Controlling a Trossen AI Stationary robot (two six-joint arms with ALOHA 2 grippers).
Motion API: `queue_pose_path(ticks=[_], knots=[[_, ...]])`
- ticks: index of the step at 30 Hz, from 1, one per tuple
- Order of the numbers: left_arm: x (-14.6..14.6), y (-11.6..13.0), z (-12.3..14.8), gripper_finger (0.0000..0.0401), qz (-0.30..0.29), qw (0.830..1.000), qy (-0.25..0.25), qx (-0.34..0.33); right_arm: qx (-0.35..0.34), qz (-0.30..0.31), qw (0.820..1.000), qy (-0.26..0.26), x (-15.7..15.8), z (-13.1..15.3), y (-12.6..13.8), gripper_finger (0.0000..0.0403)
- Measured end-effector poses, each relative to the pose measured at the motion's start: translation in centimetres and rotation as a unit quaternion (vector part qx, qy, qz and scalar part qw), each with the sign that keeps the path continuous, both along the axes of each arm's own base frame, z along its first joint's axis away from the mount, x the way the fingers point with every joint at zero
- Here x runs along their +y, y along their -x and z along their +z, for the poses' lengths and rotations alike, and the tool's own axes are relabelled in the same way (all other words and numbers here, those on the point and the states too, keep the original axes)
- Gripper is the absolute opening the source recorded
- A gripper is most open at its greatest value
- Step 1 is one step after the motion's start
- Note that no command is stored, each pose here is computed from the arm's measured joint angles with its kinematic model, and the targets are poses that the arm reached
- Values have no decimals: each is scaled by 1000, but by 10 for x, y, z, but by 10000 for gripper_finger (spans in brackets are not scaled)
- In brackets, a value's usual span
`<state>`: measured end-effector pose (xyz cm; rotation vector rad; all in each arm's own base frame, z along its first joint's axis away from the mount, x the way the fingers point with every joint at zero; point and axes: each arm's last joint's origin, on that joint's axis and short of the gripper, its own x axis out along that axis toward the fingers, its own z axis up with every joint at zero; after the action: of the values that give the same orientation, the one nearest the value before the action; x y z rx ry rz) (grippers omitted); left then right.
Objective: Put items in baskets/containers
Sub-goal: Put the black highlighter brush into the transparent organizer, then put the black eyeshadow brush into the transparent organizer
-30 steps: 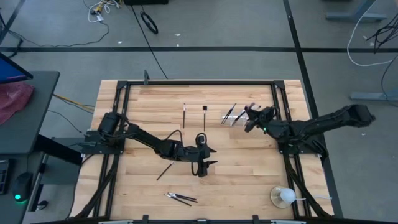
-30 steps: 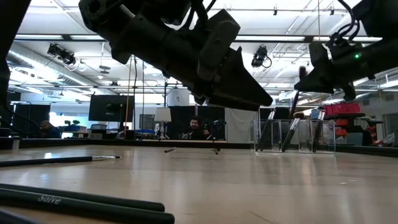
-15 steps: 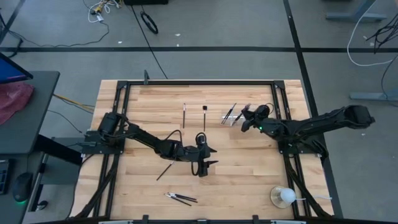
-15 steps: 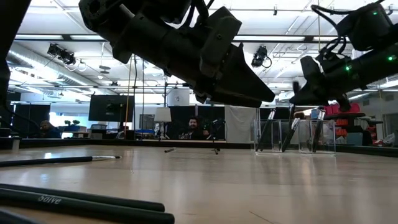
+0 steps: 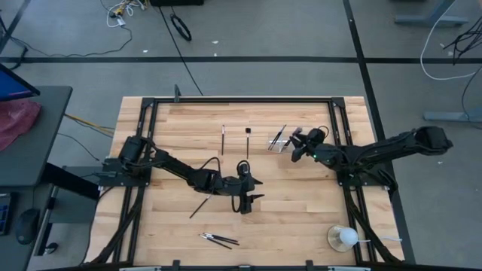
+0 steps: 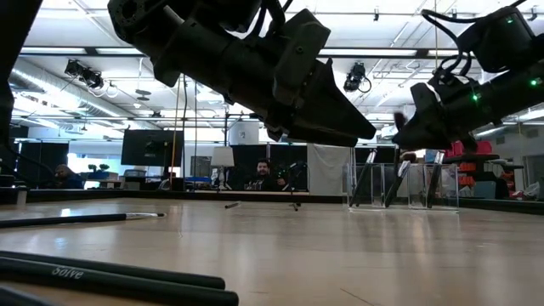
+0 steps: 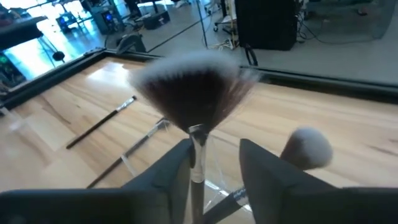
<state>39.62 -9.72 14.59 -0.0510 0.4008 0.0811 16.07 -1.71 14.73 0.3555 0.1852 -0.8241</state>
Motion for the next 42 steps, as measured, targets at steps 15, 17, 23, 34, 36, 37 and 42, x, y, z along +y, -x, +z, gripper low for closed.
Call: queue_pose_path(ticks=[15,17,23,34,36,37,42], knots=[[0,0,0,224,1,1000,4,-1,56,3,997,-45,-5,19,4,206],[0,0,0,224,1,1000,4,-1,58,10,997,-51,-7,18,4,222],[0,0,0,224,2,1000,4,-1,72,0,996,-50,-13,18,6,280],[0,0,0,224,5,1000,9,-1,98,16,995,9,-17,102,4,270],[-1,0,0,224,7,1000,7,1,87,51,995,20,-11,115,0,263],[-1,2,1,224,8,1000,6,6,80,72,994,23,-7,119,-2,259],[-3,18,18,224,46,997,-16,56,54,164,985,24,21,113,-17,243]])
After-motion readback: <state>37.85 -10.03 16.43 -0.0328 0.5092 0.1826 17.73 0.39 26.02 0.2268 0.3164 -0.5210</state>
